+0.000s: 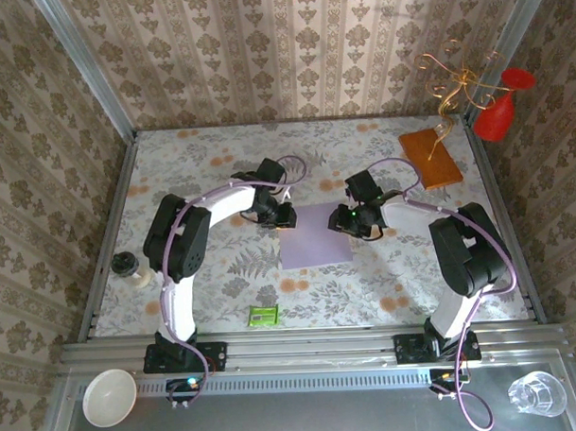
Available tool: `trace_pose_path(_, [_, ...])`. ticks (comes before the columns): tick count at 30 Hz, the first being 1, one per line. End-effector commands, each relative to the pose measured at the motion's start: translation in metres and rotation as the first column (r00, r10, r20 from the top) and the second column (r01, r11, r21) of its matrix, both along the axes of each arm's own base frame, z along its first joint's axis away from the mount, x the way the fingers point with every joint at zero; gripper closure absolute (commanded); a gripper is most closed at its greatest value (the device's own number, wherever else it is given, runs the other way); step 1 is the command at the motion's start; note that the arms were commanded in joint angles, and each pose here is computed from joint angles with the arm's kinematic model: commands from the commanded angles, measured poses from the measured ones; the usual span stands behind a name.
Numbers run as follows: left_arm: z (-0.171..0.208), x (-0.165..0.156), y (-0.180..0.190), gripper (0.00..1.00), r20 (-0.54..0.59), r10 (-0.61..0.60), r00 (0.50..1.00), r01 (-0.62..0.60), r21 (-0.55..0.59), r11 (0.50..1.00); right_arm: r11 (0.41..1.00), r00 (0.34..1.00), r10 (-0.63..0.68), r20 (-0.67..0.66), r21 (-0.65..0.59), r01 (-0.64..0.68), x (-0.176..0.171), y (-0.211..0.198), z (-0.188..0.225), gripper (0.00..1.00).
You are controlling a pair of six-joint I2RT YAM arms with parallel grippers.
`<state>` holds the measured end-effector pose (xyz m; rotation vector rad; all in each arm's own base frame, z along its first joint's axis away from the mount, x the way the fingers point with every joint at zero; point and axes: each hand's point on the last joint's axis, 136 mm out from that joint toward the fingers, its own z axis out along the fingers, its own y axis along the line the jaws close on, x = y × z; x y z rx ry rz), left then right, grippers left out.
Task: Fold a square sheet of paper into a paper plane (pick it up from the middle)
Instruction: Move the square sheet of paper to the center of the table, then first fold in half a square sheet of paper at the center of the table.
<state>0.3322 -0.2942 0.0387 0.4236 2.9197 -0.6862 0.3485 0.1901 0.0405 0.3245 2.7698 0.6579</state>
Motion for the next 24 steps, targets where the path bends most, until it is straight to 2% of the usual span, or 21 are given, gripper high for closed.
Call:
trace_pose_path(1, [0.039, 0.004, 0.004, 0.72, 0.038, 0.112, 0.993, -0.110, -0.047, 0.993, 0.999, 1.000, 0.003, 0.001, -0.034, -0.003, 0.005, -0.002, 0.002, 0.63])
trace_pose_path(3, [0.035, -0.003, 0.002, 0.71, -0.022, 0.227, 0.974, -0.228, -0.096, 0.969, 0.999, 1.000, 0.009, 0.001, -0.048, -0.009, 0.007, -0.004, 0.001, 0.64])
trace_pose_path(5, [0.027, -0.011, -0.004, 0.72, -0.075, 0.289, 0.954, -0.297, -0.140, 0.945, 0.998, 1.000, 0.017, -0.009, -0.053, -0.017, 0.009, -0.003, -0.002, 0.66])
trace_pose_path(8, [0.019, -0.018, -0.011, 0.75, -0.090, 0.298, 0.950, -0.307, -0.126, 0.943, 0.998, 0.999, 0.029, -0.028, -0.058, -0.031, 0.010, -0.002, -0.008, 0.68])
trace_pose_path(12, [-0.002, -0.021, -0.004, 0.79, -0.102, 0.308, 0.946, -0.313, -0.034, 0.949, 0.997, 0.998, 0.041, -0.046, -0.068, -0.044, 0.009, -0.002, -0.014, 0.70])
trace_pose_path(24, [-0.043, -0.032, 0.018, 0.84, -0.144, 0.353, 0.925, -0.346, 0.069, 0.936, 0.996, 0.991, 0.020, -0.132, -0.081, -0.031, -0.004, -0.010, -0.042, 0.73])
